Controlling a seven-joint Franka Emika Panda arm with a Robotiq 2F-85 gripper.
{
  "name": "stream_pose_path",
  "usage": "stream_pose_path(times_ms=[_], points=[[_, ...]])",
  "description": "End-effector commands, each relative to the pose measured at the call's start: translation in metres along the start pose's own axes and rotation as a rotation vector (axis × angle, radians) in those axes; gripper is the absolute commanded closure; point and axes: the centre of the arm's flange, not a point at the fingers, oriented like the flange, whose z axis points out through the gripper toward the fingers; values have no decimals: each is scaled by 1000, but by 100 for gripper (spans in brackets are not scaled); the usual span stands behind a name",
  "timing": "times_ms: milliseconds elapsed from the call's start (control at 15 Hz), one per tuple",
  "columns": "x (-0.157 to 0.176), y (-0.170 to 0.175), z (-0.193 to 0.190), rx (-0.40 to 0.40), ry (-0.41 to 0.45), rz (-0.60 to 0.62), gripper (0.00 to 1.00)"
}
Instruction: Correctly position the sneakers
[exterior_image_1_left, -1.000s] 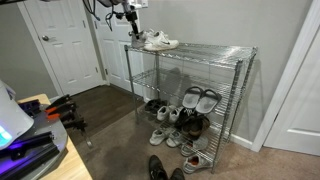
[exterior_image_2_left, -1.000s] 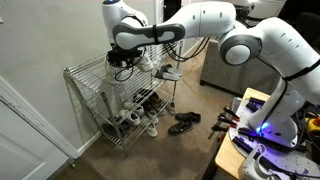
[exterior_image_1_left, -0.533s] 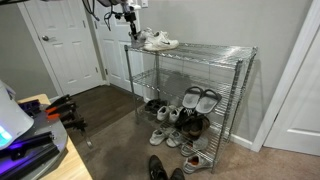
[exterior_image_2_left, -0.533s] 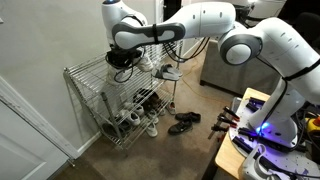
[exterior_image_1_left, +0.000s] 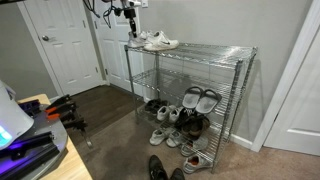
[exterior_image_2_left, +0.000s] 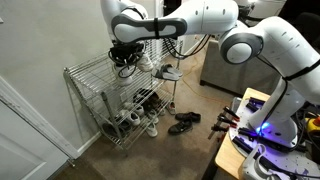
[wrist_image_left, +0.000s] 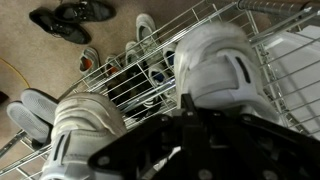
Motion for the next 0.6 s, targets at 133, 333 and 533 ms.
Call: stream_pose_path(times_ms=[133,333,533], points=[[-4,18,-29,-127,-52,-247,97],[-1,25,-32,-144,-56,-294,97],[2,27,-30,-136,-47,-304,97]])
